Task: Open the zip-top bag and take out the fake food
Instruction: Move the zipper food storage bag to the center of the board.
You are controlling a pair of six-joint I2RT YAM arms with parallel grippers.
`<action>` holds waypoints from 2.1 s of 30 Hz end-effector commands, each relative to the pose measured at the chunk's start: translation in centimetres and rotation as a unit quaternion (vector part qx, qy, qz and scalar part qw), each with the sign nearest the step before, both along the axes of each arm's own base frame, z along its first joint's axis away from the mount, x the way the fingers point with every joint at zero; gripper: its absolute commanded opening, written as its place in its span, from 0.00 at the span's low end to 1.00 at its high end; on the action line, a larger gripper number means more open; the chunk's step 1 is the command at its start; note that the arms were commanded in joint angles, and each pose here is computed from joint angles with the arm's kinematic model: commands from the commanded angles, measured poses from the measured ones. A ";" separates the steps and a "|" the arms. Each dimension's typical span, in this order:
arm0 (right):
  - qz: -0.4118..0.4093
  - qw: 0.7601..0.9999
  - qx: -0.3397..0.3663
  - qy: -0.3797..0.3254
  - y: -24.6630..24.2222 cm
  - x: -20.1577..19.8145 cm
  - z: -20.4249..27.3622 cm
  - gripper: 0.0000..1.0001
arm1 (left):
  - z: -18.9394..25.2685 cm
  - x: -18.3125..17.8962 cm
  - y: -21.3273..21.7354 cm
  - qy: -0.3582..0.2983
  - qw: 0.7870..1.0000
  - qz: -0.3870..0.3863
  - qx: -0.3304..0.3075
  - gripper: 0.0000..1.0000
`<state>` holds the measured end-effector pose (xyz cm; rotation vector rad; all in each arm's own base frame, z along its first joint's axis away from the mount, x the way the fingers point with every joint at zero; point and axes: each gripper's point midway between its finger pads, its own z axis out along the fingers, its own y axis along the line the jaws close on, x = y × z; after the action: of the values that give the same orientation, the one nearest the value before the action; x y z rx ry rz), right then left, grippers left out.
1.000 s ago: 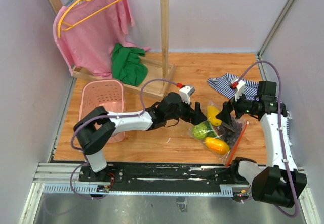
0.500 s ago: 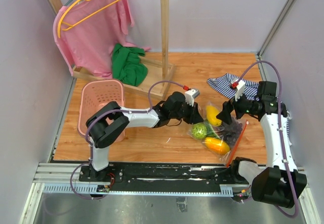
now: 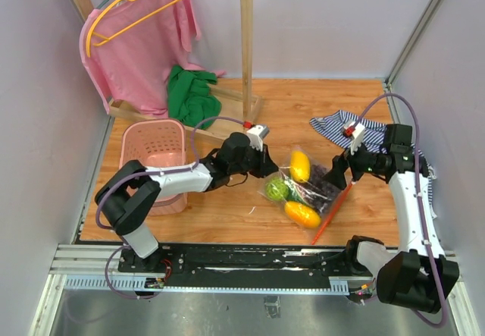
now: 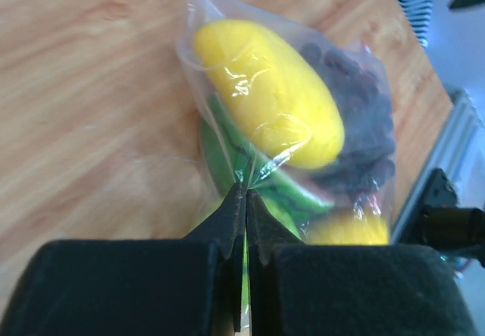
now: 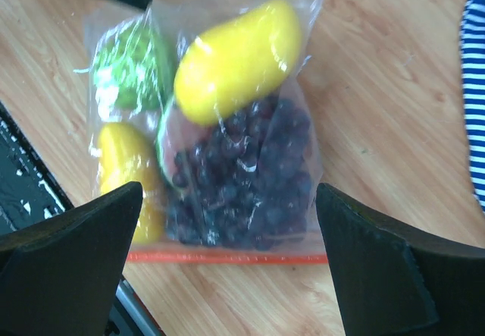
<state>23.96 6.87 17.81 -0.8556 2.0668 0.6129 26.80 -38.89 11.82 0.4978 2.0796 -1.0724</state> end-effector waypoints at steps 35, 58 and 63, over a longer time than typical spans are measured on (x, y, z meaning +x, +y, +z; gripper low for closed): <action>-0.174 0.964 -0.137 0.148 -10.0 0.3 -8.1 0.76 | 4.8 -13.1 0.4 -0.044 0.998 -0.037 -0.022 0.45; -0.074 0.946 -0.088 0.304 -5.2 -1.5 -13.2 0.20 | -2.5 -13.5 -1.1 0.039 0.995 0.077 -0.049 0.72; -0.023 0.954 -0.063 0.292 -1.7 -0.8 -12.3 0.23 | -2.9 -11.1 -0.7 0.025 0.995 0.091 -0.027 0.72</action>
<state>22.58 1.71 4.06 -0.6880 2.7488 0.6375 12.99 -39.18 7.31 0.2941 2.1557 -1.0698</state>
